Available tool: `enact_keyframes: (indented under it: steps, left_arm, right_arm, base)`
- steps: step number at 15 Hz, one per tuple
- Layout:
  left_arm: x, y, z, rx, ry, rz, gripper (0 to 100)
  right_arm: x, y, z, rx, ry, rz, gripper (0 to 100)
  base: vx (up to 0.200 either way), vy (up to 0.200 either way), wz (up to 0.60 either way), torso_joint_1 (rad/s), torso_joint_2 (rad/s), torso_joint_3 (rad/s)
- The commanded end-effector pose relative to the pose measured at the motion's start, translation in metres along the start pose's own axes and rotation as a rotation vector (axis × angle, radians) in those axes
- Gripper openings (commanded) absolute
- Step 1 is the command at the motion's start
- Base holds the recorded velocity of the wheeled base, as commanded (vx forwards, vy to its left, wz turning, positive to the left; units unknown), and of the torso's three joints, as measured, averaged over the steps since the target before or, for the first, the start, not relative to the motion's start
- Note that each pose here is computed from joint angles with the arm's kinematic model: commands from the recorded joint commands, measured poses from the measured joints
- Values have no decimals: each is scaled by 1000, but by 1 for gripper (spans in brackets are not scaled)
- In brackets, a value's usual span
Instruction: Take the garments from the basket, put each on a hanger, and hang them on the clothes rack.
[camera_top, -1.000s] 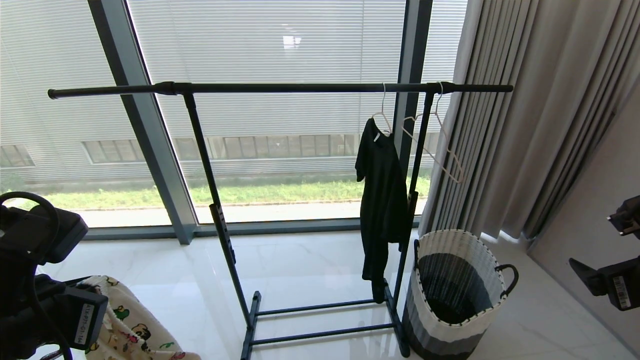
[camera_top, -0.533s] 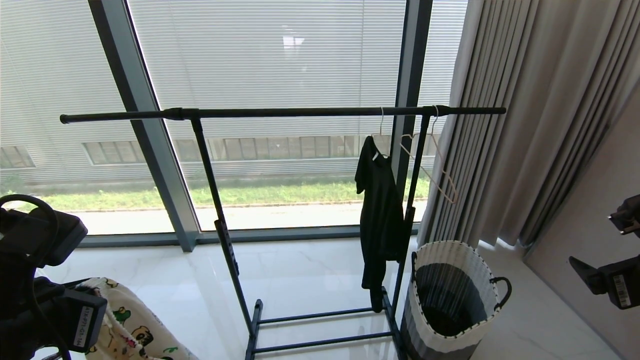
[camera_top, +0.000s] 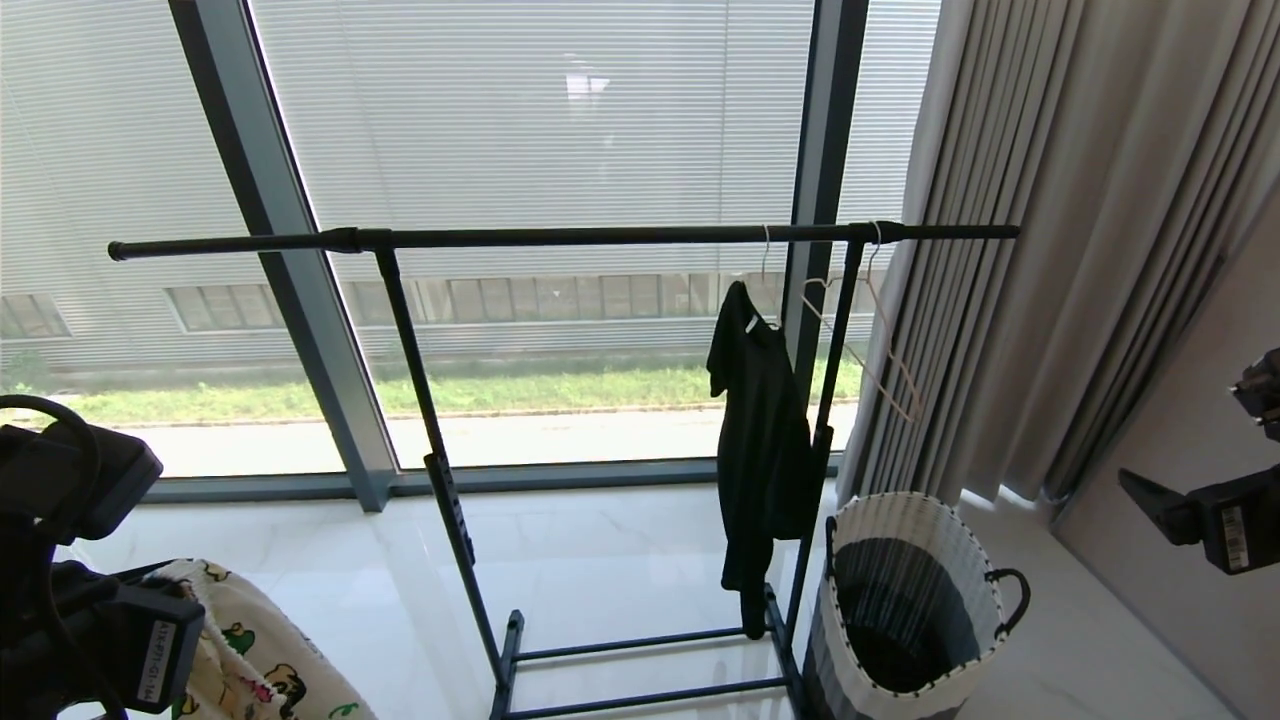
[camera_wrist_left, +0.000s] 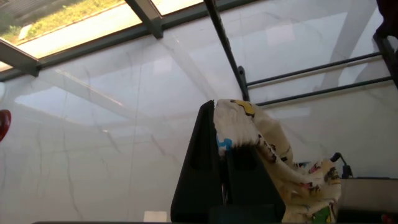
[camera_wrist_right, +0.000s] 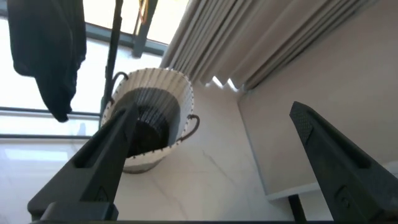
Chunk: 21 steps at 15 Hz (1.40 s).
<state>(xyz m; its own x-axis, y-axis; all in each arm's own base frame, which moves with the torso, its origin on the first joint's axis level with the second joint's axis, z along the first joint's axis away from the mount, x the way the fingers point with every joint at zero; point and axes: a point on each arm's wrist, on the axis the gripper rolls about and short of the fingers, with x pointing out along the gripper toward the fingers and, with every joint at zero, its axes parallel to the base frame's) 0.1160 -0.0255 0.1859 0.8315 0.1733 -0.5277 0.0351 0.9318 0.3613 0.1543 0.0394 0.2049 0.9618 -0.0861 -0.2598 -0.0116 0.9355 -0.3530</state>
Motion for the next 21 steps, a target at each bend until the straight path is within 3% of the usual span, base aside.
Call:
enact_keyframes:
  steps: [1, 6, 14, 17, 19, 21]
  left_arm:
    - [0, 0, 0, 0, 0, 1, 0]
    - [0, 0, 0, 0, 0, 1, 0]
    - [0, 0, 0, 0, 0, 1, 0]
    - [-1, 0, -1, -1, -2, 1, 0]
    - [-1, 0, -2, 0, -2, 0, 0]
    - [-2, 0, -4, -1, -4, 0, 0]
  right_arm:
    - [6, -6, 8, 12, -7, -13, 100]
    - [26, -15, 16, 33, 16, -57, 100]
    - [40, -14, 22, 30, 30, -39, 100]
    - [45, -21, 27, 38, 35, 79, 100]
    - [48, -30, 33, 57, 61, 238, 100]
    - [57, -38, 26, 87, 147, 326, 100]
  base:
    - [200, 0, 0, 22, 7, -2]
    - [200, 0, 0, 5, 1, 2]
    - [200, 0, 0, 1, 1, 4]
    - [67, 0, 0, 1, 1, 1]
    - [0, 0, 0, 0, 0, 0]
    - [0, 0, 0, 0, 0, 0]
